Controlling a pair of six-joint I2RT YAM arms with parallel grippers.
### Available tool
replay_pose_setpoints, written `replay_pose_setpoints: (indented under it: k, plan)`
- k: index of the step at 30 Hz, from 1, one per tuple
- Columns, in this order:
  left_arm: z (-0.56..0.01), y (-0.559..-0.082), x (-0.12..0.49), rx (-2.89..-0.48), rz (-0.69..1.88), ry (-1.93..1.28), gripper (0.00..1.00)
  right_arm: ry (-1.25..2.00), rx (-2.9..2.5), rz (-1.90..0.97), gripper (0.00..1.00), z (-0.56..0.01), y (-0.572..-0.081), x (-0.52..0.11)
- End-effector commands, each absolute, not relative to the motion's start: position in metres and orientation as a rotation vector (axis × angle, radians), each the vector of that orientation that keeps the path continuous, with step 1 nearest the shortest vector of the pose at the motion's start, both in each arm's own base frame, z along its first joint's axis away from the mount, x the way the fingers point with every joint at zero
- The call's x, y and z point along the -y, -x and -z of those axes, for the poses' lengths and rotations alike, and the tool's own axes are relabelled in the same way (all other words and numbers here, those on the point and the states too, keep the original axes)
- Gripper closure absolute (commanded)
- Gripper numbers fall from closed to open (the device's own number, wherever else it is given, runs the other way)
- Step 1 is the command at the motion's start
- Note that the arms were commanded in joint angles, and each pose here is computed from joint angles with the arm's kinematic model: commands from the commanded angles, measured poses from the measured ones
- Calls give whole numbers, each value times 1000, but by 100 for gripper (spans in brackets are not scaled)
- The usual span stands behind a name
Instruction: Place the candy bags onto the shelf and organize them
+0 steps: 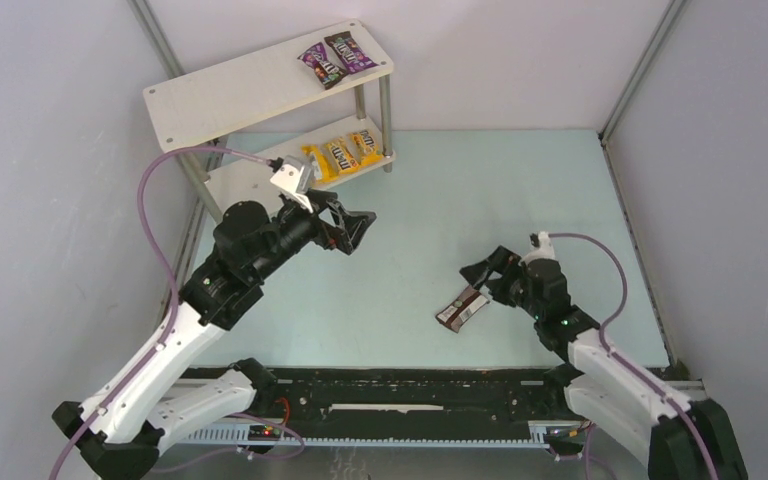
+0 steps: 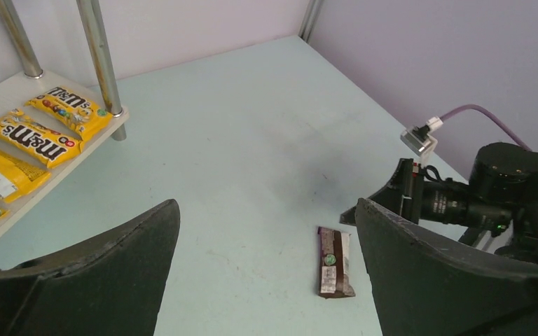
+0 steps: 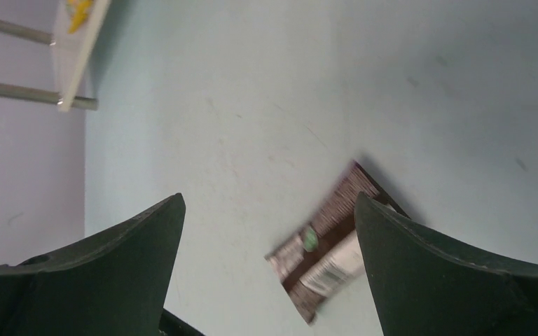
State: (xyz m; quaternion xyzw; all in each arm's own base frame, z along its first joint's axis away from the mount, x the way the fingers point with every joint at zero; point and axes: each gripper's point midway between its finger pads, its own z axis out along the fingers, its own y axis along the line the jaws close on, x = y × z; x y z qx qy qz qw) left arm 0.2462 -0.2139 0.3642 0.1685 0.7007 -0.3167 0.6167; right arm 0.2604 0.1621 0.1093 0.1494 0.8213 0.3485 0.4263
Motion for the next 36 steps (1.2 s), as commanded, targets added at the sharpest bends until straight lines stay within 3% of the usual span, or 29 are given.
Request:
replay_pose_setpoints:
  k: [1, 6, 12, 36]
  plan:
    - [-368, -248, 213, -1602, 691, -412, 0, -569, -2203, -775, 0, -73, -222, -132]
    - [-363, -249, 217, -1622, 688, -424, 0, -561, -2228, -662, 0, -82, -199, -109]
    - [-352, -252, 226, -1659, 709, -440, 0, -508, -2317, -929, 0, -89, -185, -144]
    - [-353, -247, 227, -1650, 711, -442, 0, -716, -2372, -888, 7, -48, -239, -152]
